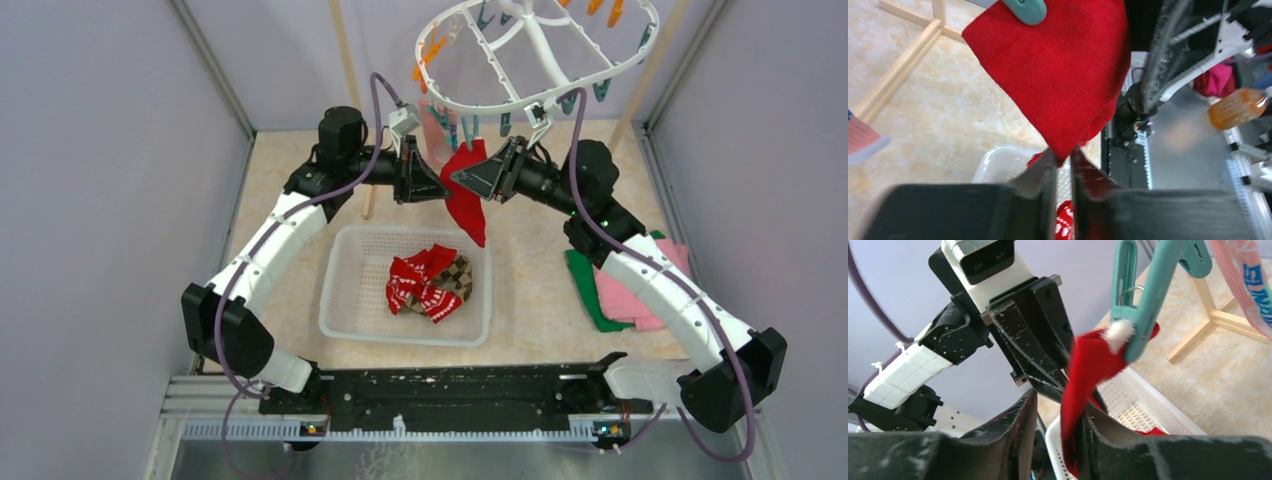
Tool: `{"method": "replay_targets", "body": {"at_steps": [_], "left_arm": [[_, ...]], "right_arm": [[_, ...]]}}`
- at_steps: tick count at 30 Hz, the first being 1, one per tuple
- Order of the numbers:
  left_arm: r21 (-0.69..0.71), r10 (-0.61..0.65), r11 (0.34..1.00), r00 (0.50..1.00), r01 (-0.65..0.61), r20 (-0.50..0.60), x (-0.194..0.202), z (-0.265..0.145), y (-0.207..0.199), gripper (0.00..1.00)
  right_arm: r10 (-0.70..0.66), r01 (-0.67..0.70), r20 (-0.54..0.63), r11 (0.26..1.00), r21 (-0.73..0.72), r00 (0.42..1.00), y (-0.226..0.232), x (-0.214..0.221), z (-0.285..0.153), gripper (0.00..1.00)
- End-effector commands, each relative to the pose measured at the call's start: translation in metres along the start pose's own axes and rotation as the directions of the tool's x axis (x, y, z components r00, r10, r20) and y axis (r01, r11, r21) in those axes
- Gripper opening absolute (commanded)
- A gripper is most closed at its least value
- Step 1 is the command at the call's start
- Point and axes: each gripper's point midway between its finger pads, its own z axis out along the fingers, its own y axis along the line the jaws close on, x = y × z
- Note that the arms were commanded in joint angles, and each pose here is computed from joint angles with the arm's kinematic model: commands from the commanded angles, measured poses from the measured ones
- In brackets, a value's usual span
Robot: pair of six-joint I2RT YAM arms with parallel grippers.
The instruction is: Remove the socks clipped to the hanger
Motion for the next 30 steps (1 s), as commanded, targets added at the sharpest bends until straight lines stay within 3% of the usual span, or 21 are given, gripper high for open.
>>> {"method": "replay_targets", "body": {"at_steps": [1,3,6,10,16,30], "left_arm": [[0.037,0.079,0.996,0.995,-0.082,0.061,-0.019,0.0,-0.012,0.1],[0.03,0.073,0.997,0.995,-0.075,0.07,-0.02,0.001,-0.01,0.0],[0.021,0.063,0.998,0.995,-0.065,0.074,-0.02,0.002,-0.009,0.0],[0.006,0.064,0.998,0.995,-0.065,0.077,-0.021,0.005,-0.008,0.0],[-0.003,0.058,0.998,0.996,-0.058,0.072,-0.02,0.01,-0.009,0.0],[-0.025,0.081,0.996,0.996,-0.08,0.046,-0.013,0.018,-0.01,0.0]], "right_arm": [[-0.062,0.062,0.085,0.998,0.001,0.994,0.013,-0.027,-0.008,0.41],[-0.085,0.078,0.106,0.995,0.068,0.991,0.003,-0.032,-0.012,0.55],[-0.13,0.101,0.155,0.978,0.182,0.979,-0.012,-0.046,-0.017,0.72],[-0.182,0.121,0.221,0.957,0.262,0.958,-0.02,-0.069,-0.018,0.8],[-0.207,0.131,0.23,0.943,0.306,0.951,-0.031,-0.085,-0.001,0.8],[-0.236,0.143,0.268,0.935,0.325,0.934,-0.041,-0.096,0.012,0.66]]}}
